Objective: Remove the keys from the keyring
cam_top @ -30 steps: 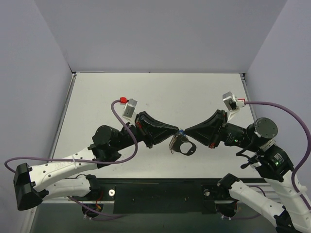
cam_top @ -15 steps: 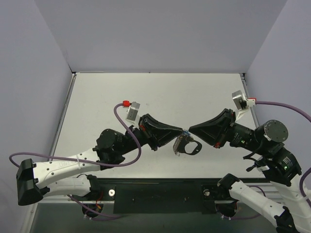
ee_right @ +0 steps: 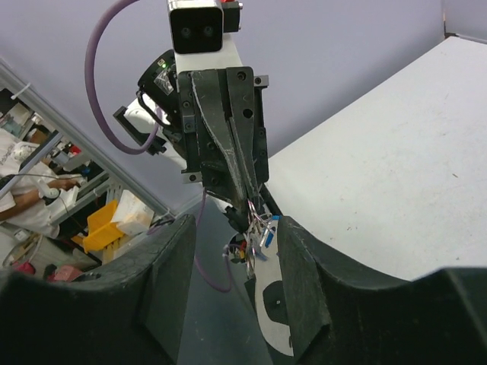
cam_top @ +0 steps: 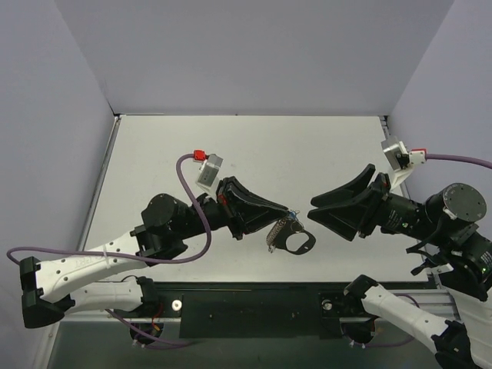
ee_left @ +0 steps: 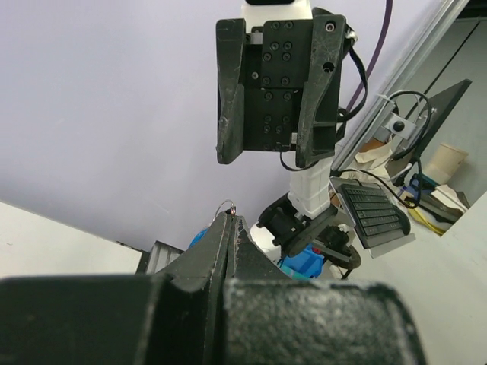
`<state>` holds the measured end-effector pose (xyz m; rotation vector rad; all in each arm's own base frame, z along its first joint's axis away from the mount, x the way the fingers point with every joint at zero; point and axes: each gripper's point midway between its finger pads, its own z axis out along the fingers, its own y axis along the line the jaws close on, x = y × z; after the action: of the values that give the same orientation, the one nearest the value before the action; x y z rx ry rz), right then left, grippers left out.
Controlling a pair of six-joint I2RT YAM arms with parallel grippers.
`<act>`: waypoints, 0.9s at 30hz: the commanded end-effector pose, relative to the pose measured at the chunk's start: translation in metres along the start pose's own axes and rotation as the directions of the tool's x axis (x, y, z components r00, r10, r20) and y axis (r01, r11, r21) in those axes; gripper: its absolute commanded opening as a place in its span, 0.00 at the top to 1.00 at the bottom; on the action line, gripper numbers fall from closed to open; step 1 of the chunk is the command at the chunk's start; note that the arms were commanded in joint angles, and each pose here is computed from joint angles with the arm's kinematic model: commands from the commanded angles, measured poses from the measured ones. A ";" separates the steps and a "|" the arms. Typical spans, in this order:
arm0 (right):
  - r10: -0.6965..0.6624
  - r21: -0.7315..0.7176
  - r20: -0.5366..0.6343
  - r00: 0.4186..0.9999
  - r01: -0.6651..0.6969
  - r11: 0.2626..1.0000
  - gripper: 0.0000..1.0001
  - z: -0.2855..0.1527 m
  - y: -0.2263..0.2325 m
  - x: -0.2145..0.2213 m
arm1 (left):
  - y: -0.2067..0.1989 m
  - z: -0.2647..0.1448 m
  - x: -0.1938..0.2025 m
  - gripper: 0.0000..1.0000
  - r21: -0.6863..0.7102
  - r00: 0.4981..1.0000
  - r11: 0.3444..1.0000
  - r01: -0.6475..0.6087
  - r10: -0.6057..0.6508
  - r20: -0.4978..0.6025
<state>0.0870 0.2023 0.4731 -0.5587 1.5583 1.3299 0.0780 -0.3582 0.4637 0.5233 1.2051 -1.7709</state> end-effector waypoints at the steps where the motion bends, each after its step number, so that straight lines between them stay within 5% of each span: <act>1: -0.007 -0.072 -0.074 0.997 0.002 0.997 0.57 0.009 0.015 -0.006 | -0.035 -0.005 -0.036 1.00 0.040 0.999 0.999 0.029 -0.029 0.012; 6: 0.028 -0.112 -0.132 0.991 -0.043 0.993 0.57 0.023 0.021 -0.011 | -0.022 -0.005 -0.054 1.00 -0.036 0.976 0.976 0.216 -0.215 0.013; 12: 0.043 -0.145 -0.159 0.986 -0.067 0.987 0.58 0.029 0.027 -0.014 | -0.030 -0.009 -0.067 1.00 0.055 0.934 0.933 0.356 -0.357 0.010; 27: 0.023 -0.114 -0.127 0.992 -0.038 0.993 0.61 0.046 0.008 -0.016 | -0.029 -0.011 -0.076 1.00 0.091 0.893 0.888 0.450 -0.450 -0.025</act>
<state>0.1018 0.2401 0.4805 -0.6847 1.6932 1.4386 0.0986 -0.3235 0.5078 0.2751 1.4260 -2.1718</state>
